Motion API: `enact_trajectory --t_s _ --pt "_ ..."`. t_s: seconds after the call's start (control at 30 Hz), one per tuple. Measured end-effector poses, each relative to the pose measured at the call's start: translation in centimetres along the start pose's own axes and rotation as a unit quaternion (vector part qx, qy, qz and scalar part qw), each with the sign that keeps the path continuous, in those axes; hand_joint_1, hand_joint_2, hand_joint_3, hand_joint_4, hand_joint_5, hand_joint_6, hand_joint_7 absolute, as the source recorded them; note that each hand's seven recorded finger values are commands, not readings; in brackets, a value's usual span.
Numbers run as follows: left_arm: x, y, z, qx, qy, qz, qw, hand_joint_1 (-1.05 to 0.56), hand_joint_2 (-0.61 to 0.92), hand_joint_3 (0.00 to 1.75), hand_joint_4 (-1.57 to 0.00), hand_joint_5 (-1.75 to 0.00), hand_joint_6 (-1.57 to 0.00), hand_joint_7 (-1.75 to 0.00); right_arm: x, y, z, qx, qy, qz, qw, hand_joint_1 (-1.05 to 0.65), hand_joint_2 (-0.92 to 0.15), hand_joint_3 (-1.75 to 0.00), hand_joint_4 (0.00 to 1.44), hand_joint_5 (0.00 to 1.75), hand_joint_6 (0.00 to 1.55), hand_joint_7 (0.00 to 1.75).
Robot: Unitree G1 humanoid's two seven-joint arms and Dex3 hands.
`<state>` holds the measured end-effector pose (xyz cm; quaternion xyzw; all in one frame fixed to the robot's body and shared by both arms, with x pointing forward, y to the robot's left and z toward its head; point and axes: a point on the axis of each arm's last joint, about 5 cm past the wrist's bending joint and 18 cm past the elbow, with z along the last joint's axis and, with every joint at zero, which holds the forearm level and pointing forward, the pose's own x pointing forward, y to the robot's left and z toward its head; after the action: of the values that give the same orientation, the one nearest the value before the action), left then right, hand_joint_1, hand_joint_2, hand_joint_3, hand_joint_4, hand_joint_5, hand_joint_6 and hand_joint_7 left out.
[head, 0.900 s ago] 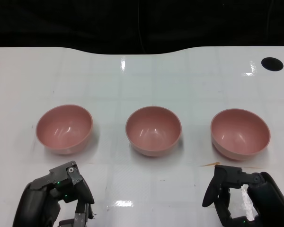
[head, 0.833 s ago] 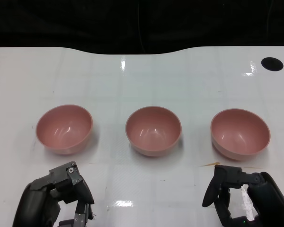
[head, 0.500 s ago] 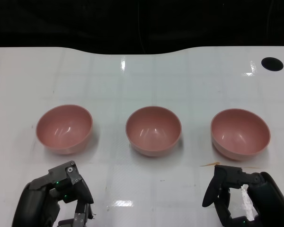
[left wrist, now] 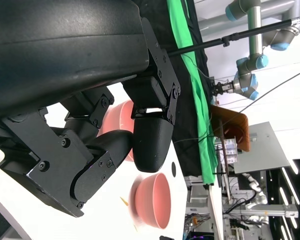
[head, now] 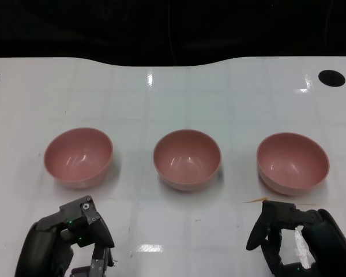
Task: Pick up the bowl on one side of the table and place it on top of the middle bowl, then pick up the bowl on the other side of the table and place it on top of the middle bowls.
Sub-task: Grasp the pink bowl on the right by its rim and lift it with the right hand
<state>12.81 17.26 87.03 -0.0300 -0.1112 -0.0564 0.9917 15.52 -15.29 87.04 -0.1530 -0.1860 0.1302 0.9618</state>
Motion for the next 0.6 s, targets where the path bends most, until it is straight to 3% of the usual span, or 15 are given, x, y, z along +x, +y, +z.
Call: enact_trajectory --t_s 0.13,0.33,0.47,0.6 --pt "-0.02 -0.02 -0.08 0.016 -0.012 -0.005 1.0 -0.12 0.3 1.54 -0.9 -1.66 -0.86 -1.5 0.2 -0.04 0.31 -0.004 -0.003 -0.009 1.0 -0.05 -0.37 -1.16 0.65 1.35 0.68 0.96" --pt "-0.04 0.04 -0.11 0.02 -0.012 -0.004 1.0 -0.13 0.3 1.53 -0.9 -1.67 -0.86 -1.5 0.33 -0.14 0.37 -0.067 -0.007 -0.031 0.997 -0.12 -0.35 -1.09 0.6 1.31 0.62 0.88" --pt "-0.03 0.0 -0.14 0.018 -0.01 -0.004 1.0 -0.13 0.32 1.51 -0.9 -1.67 -0.86 -1.51 0.53 -0.57 0.6 -0.126 -0.005 -0.028 0.992 -0.23 -0.55 -0.61 0.49 1.19 0.57 0.7" --pt "-0.02 -0.03 -0.19 0.015 -0.006 -0.004 1.0 -0.11 0.33 1.51 -0.9 -1.67 -0.86 -1.5 0.86 -0.95 0.74 -0.172 -0.009 -0.032 0.985 -0.27 -0.72 -0.28 0.44 1.02 0.52 0.57"
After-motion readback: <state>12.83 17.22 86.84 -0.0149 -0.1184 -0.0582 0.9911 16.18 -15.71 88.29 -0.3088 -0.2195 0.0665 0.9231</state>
